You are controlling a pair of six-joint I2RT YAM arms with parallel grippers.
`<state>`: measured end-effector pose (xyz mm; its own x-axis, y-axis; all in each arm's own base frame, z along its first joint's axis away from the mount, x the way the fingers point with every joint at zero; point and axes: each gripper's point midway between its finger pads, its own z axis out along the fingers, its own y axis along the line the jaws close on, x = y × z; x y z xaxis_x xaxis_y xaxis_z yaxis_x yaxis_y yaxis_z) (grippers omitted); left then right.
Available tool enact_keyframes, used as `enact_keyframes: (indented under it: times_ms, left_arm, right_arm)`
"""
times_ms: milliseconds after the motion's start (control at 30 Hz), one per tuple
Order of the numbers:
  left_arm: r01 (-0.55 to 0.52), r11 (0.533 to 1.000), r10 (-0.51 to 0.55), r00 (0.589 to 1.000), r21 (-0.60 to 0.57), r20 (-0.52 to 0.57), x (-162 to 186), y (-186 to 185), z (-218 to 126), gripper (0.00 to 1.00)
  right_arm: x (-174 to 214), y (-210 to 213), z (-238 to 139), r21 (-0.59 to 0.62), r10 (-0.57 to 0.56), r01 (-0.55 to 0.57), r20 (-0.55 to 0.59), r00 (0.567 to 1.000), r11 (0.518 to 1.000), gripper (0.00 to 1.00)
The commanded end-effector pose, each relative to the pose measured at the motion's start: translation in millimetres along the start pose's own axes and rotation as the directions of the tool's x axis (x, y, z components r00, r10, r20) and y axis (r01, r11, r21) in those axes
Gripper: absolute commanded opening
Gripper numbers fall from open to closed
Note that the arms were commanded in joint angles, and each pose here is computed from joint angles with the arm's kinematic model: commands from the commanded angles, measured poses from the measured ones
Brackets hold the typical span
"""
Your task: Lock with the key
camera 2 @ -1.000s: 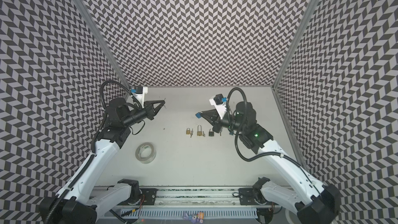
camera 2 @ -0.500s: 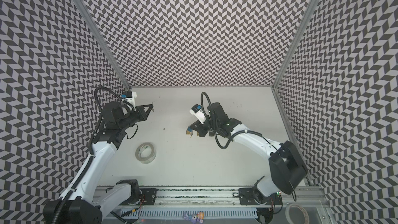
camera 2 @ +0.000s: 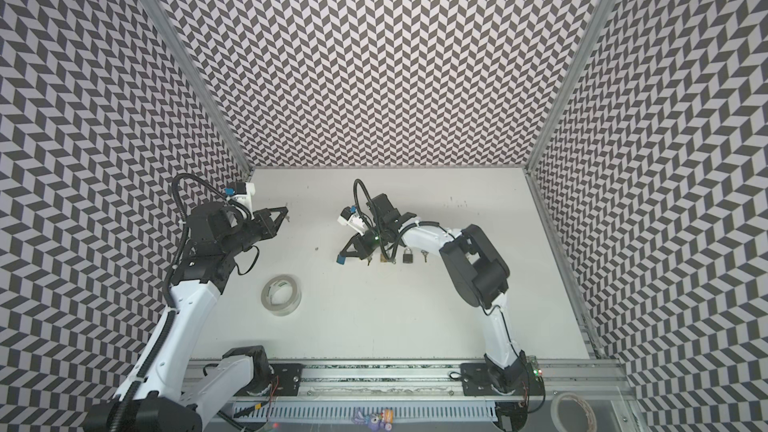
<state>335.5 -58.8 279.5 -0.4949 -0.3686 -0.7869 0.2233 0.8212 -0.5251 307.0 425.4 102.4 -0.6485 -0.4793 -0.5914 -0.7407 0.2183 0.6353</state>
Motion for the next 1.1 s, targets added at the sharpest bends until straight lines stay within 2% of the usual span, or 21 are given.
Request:
enact_keyframes:
  times_ms: [0,267,367,567,700,900,1067]
  left_arm:
    - [0.005,1.0,-0.005,1.0,0.012,-0.007,2,-3,-4,0.0]
    - [0.001,0.999,-0.001,1.0,0.039,-0.009,4,-6,-2,0.0]
    - [0.034,0.998,-0.034,0.999,0.047,-0.014,6,-6,-1,0.0]
    - [0.042,0.998,-0.041,0.999,0.051,-0.017,8,-5,-1,0.0]
    - [0.041,0.998,-0.04,0.999,0.043,-0.022,11,-4,-1,0.0]
    - [0.054,0.998,-0.053,0.998,0.043,-0.031,15,-3,0,0.0]
    - [0.052,0.995,-0.048,0.998,0.082,-0.047,19,-12,0,0.0]
  right_arm:
    - [-1,4,11,-0.073,-0.008,0.006,-0.022,1.0,0.997,0.0]
    - [-2,-30,33,-0.017,0.019,-0.02,-0.072,0.997,1.0,0.0]
    - [0,-41,38,0.008,0.025,-0.024,-0.086,0.996,1.0,0.0]
    - [-4,-55,46,0.033,0.032,-0.028,-0.103,0.994,0.999,0.06]
    - [-10,-60,51,0.034,0.032,-0.029,-0.102,0.994,0.999,0.15]
    - [-37,-57,46,0.04,0.0,0.001,-0.037,0.999,0.999,0.37]
    - [-71,-36,13,0.118,-0.088,0.081,0.05,0.995,0.99,0.43]
